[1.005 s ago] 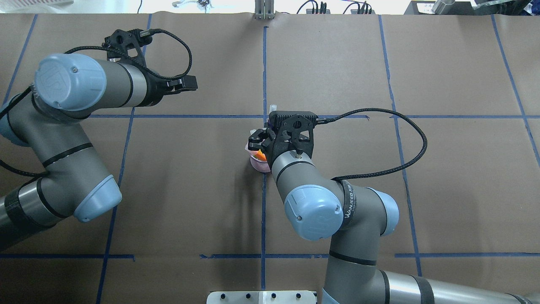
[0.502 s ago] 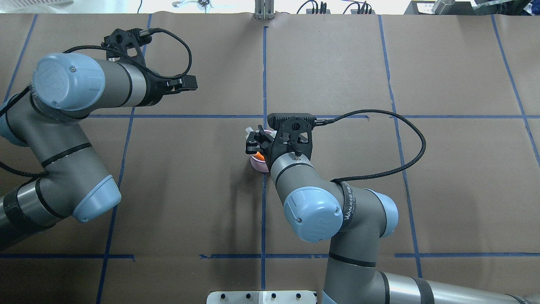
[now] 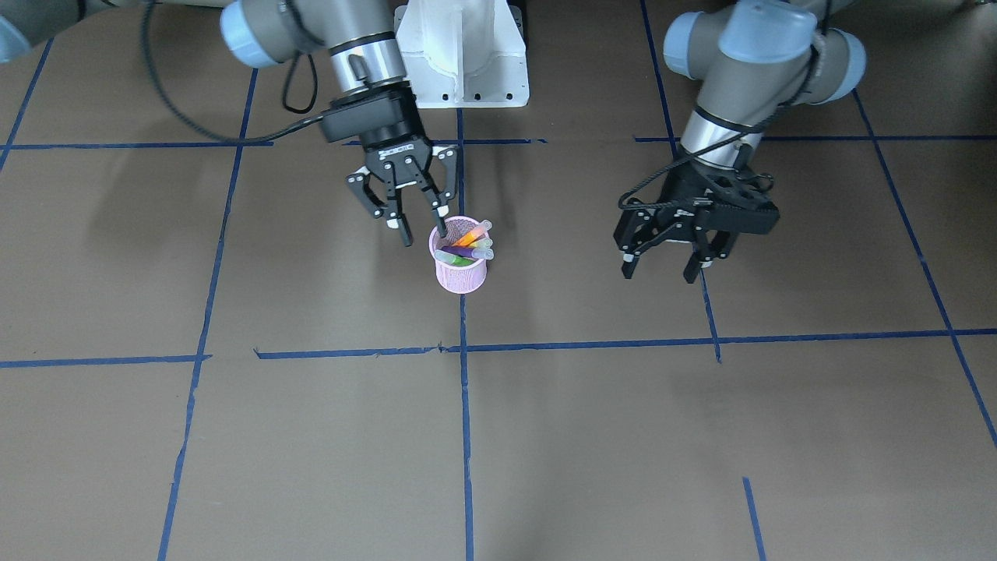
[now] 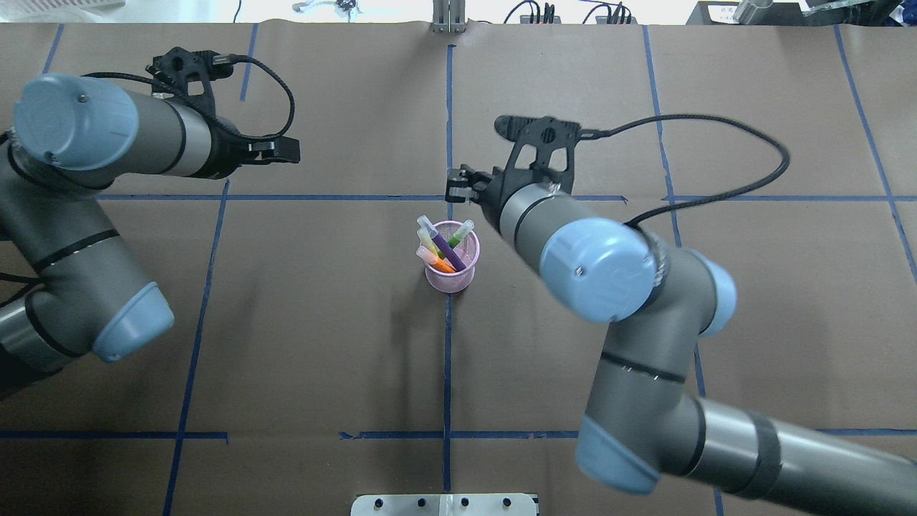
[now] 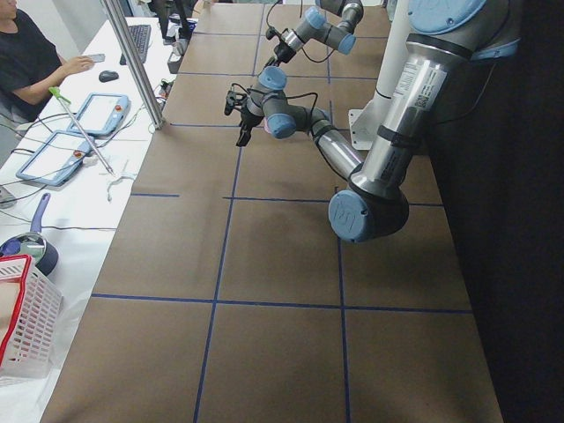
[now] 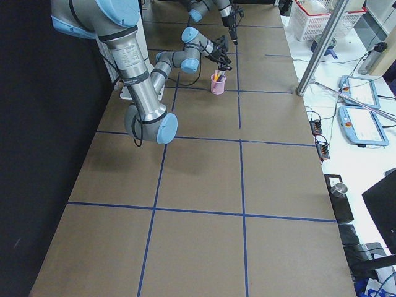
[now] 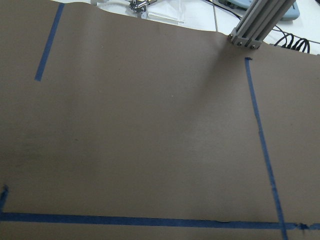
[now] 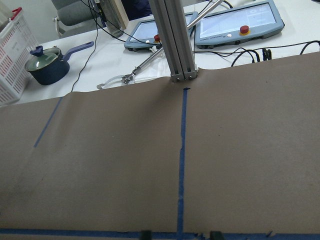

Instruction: Collect pens into pen holder

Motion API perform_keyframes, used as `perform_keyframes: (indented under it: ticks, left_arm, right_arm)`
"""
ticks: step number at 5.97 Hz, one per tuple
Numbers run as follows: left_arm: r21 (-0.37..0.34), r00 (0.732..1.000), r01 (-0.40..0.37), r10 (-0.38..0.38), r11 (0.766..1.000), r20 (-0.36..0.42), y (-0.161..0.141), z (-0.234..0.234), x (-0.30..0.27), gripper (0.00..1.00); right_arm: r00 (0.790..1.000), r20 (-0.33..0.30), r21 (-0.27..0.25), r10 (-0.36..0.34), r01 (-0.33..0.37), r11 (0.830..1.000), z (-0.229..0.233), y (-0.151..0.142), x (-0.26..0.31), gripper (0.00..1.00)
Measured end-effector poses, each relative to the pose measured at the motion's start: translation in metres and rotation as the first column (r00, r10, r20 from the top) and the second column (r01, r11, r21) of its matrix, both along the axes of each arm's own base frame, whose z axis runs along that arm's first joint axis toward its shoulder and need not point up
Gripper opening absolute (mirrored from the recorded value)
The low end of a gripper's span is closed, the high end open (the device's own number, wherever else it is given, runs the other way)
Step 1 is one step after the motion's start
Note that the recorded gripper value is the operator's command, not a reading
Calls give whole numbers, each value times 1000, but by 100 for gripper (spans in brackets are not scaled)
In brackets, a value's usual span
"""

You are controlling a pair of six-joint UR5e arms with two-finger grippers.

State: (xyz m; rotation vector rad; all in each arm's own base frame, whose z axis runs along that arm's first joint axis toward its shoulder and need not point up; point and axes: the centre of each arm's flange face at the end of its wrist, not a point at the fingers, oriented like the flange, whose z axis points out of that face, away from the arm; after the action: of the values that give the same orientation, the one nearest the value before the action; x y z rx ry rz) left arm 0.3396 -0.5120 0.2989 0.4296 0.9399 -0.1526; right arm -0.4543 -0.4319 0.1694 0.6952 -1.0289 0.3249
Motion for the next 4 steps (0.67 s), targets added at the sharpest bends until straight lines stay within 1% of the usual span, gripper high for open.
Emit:
perform_keyframes:
  ticks: [1,2,3,4]
  left_arm:
    - [-3,997,-75,75,997,35,-8,31,-36,93]
    - [-7,987,-150,150,989,60,-16,65,-79,93]
    - [-11,974,-211,211,977,82,-23,95,-127,93]
    - [-19,956,-265,265,964,126,-30,118,-175,93]
  right_arm:
    - [998,-16,-56,-61,60,997,28,-31,44,48]
    - [989,-56,-114,-138,131,985,66,-59,92,48]
    - [967,-113,-173,-229,208,963,107,-82,145,49]
    - [929,-181,-226,-323,281,933,147,-100,201,49]
